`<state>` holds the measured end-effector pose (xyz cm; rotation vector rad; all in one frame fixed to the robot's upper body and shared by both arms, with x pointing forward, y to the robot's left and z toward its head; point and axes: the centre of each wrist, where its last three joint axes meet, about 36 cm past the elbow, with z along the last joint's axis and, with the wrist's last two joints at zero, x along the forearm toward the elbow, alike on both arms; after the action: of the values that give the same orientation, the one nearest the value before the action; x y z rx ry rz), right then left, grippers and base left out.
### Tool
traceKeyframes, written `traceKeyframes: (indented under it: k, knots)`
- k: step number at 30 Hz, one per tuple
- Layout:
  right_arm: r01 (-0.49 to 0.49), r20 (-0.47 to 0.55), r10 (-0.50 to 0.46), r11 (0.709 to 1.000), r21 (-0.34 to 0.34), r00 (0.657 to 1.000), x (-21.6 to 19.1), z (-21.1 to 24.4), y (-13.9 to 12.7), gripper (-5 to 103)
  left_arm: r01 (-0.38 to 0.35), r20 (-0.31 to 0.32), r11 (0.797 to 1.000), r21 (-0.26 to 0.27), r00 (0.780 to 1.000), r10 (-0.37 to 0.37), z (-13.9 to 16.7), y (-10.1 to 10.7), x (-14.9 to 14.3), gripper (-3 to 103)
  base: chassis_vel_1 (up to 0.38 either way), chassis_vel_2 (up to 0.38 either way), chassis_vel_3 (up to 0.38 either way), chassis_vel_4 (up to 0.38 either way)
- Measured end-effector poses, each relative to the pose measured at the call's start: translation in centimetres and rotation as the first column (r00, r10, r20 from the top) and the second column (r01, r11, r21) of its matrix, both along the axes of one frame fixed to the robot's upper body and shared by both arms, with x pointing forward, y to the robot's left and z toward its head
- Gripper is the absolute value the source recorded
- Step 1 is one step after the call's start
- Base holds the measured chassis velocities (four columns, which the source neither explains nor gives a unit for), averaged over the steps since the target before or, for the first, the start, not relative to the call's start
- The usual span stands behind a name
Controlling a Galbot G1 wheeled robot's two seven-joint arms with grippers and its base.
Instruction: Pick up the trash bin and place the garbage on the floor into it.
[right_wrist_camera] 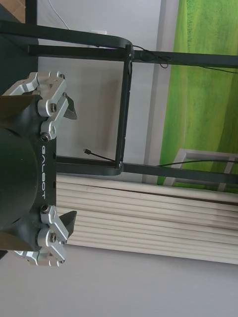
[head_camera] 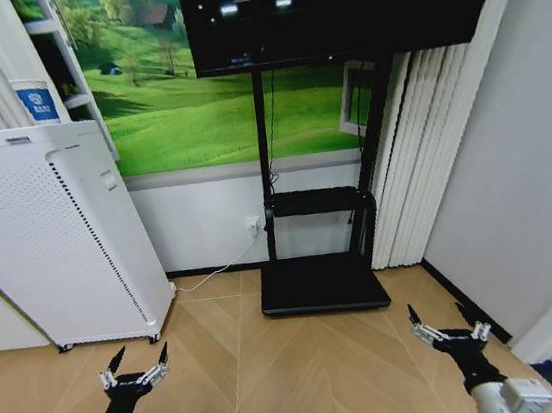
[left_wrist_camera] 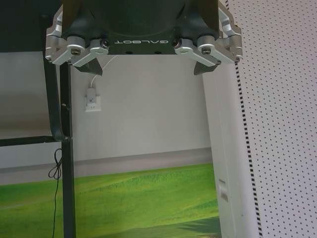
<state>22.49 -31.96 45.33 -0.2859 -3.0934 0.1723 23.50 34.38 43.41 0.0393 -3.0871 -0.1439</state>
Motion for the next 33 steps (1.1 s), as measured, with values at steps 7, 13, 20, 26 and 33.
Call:
traceKeyframes:
  k: [7,13,20,26,33]
  knots:
    - [0.0,0.0,0.0,1.0,0.0,1.0,0.0,-0.02,0.0,100,0.0,0.0,1.0,0.0,1.0,0.0,0.01,0.01,0.0,100,0.0,0.0,0.0,0.0]
    - [0.0,0.0,0.0,1.0,0.0,1.0,0.01,-0.03,-0.01,100,0.0,0.001,1.0,0.0,1.0,0.0,0.02,0.01,0.0,100,0.0,0.0,0.0,0.0]
    - [0.0,0.001,0.0,1.0,0.0,1.0,0.01,-0.03,-0.01,100,0.0,0.001,1.0,0.0,1.0,0.0,0.04,0.0,0.0,100,0.0,0.0,0.0,0.0]
    - [0.0,0.001,0.0,1.0,0.0,1.0,0.01,-0.03,-0.01,100,0.0,0.001,1.0,0.0,1.0,0.0,0.04,0.0,0.0,100,0.0,0.0,0.0,0.0]
    - [0.0,0.001,0.0,1.0,0.0,1.0,0.01,-0.03,-0.01,100,0.0,0.001,1.0,0.0,1.0,0.0,0.04,0.0,0.0,100,0.0,0.0,0.0,0.0]
